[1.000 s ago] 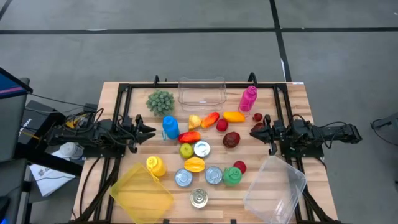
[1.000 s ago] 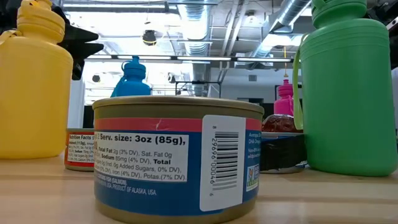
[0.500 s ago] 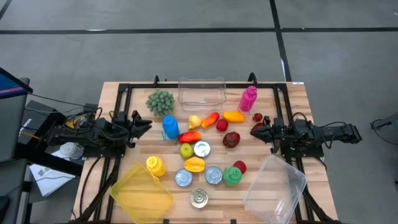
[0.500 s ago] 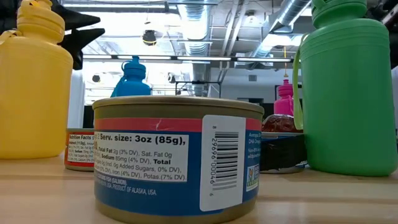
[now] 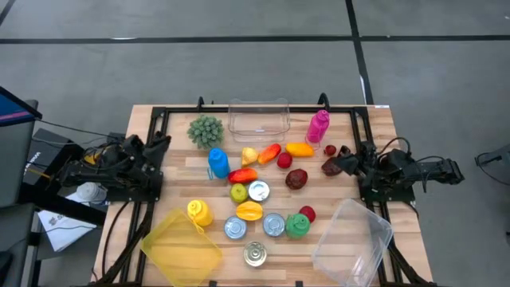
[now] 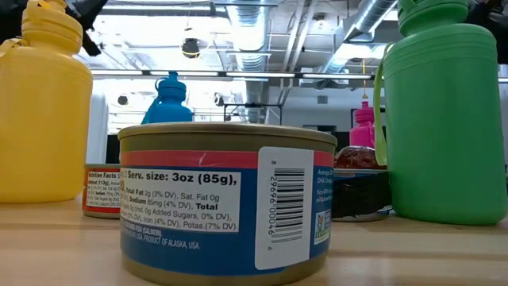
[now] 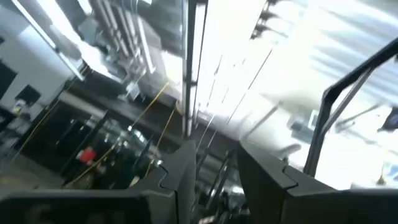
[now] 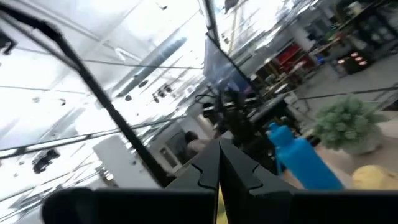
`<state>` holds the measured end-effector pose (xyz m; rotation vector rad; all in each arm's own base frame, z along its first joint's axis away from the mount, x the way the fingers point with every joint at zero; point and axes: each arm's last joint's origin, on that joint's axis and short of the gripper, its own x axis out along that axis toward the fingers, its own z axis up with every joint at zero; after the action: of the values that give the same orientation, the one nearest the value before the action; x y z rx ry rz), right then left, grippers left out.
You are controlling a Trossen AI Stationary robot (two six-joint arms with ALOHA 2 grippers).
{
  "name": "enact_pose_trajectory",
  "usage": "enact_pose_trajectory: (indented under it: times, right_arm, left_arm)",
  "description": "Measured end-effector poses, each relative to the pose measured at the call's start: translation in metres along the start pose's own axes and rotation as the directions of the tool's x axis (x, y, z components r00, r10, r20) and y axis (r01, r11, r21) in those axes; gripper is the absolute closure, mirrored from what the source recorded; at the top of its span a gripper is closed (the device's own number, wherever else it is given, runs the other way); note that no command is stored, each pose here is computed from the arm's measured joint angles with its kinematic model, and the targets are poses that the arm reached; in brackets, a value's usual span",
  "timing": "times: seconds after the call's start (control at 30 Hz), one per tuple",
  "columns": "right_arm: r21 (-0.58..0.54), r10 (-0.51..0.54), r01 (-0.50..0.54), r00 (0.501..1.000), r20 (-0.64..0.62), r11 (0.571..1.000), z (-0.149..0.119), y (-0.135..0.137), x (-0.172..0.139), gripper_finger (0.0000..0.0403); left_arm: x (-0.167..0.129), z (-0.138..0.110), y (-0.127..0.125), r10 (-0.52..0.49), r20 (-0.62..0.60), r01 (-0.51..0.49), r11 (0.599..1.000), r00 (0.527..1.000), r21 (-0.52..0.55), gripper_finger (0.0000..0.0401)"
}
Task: Pick & Place Food Item
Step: Put the blue water bottle into the transparent bin
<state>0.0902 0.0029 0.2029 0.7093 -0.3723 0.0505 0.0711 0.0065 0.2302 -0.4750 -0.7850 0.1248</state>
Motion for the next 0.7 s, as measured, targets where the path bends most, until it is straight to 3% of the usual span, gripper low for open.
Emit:
enact_pose_trajectory:
  times: [0.43,0.57,0.7]
  right_arm:
    - [0.005,-0.093,0.093,0.992,0.085,0.996,0.003,-0.002,0.000,0.0403]
    - [0.004,-0.108,0.108,0.989,0.097,0.994,0.004,-0.002,0.000,0.0403]
    - [0.005,-0.118,0.118,0.987,0.104,0.993,0.004,-0.003,0.000,0.0403]
  left_arm:
    - [0.007,0.012,-0.006,0.035,0.032,-0.036,0.999,0.999,0.009,0.0300]
    - [0.032,0.027,-0.021,0.052,-0.100,-0.045,0.997,0.994,0.066,0.0335]
    - [0.068,0.041,-0.042,0.024,-0.306,0.008,0.995,0.952,0.104,0.0378]
